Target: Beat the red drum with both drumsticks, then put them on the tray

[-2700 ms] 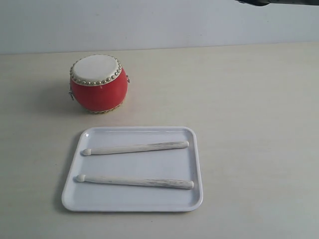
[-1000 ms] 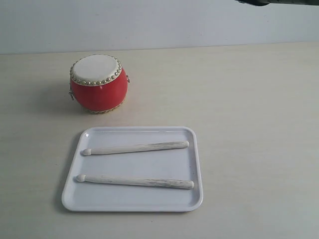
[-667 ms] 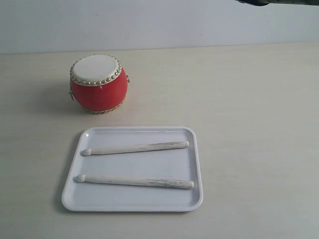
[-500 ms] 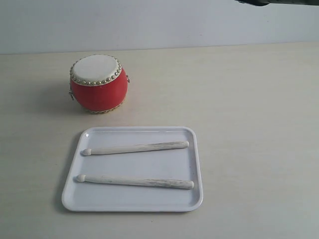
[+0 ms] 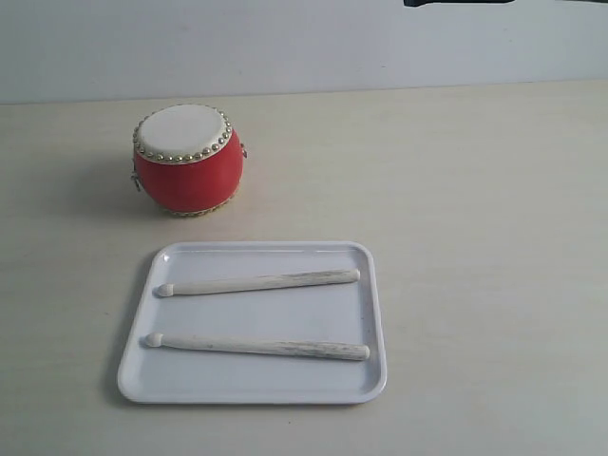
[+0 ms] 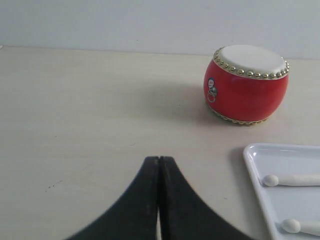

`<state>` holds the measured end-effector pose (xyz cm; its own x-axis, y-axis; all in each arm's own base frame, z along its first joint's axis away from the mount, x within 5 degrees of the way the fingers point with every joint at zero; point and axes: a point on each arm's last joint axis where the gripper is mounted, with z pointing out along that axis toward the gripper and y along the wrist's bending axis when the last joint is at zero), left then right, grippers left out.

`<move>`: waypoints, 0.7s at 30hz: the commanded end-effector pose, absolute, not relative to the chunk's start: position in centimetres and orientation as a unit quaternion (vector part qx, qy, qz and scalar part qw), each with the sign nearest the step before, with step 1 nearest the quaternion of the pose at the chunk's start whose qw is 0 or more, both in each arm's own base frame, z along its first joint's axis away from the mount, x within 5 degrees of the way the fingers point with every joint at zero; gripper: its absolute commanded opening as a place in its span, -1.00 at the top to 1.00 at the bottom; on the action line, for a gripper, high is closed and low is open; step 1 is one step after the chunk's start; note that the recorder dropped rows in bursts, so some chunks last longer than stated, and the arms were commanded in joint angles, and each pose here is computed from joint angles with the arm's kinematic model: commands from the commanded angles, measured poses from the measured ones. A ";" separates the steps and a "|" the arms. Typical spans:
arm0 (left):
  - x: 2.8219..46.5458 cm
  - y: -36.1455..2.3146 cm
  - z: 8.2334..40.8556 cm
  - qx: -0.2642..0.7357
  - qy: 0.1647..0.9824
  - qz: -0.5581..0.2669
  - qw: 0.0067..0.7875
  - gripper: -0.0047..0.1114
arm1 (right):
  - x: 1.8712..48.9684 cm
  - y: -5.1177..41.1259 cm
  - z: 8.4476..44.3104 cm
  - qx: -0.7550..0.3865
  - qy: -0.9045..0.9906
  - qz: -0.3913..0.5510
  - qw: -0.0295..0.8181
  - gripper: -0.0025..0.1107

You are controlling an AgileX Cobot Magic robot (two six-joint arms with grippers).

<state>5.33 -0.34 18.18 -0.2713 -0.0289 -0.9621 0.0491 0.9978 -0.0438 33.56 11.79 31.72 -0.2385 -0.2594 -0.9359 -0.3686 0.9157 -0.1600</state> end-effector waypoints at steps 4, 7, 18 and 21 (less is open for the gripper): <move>5.3 -0.4 18.1 0.007 0.795 -0.035 0.606 0.91 | 26.9 8.0 34.8 -0.184 0.765 0.040 0.616 0.96; 5.3 -0.4 18.1 0.007 0.795 -0.035 0.606 0.91 | 22.4 5.7 35.5 -0.142 0.752 0.046 0.642 0.96; 5.3 -0.4 18.1 0.008 0.795 -0.034 0.606 0.91 | 7.1 1.3 33.6 -0.081 0.632 0.035 0.770 0.96; 5.3 -0.4 18.1 0.008 0.795 -0.034 0.606 0.91 | 7.4 1.1 30.6 -0.081 0.661 0.018 0.746 0.96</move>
<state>5.33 -0.34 18.18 -0.2713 -0.0289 -0.9621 0.0491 0.9978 -0.0438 7.34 1.28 32.36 0.1663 -0.0525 -0.9847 -0.1559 0.9846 -0.0788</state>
